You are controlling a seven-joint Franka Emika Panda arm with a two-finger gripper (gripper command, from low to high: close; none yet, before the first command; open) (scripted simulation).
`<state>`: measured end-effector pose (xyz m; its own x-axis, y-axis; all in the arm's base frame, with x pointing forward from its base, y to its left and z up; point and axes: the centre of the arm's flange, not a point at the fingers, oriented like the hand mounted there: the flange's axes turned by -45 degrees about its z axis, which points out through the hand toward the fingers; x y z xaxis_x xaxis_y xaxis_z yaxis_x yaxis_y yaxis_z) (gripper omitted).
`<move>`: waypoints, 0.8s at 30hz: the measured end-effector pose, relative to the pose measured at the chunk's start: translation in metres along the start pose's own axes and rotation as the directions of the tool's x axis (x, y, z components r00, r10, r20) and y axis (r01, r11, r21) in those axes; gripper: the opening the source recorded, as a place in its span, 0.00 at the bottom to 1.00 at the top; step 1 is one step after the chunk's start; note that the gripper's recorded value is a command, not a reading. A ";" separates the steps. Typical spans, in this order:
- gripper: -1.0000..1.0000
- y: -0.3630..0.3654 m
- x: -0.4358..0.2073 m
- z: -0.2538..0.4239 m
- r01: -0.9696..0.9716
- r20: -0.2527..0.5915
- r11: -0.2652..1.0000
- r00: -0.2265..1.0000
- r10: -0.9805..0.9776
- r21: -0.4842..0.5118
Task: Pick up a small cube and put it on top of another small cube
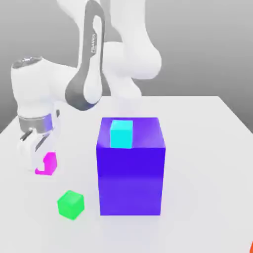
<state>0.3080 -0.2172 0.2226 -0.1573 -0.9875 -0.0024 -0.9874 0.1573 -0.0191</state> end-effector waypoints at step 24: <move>0.00 -0.047 -0.069 0.030 -0.193 -0.019 0.981 0.981 0.192 -0.018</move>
<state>0.3663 -0.1563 0.1940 -0.3447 -0.9386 0.0133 -0.9387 0.3447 -0.0003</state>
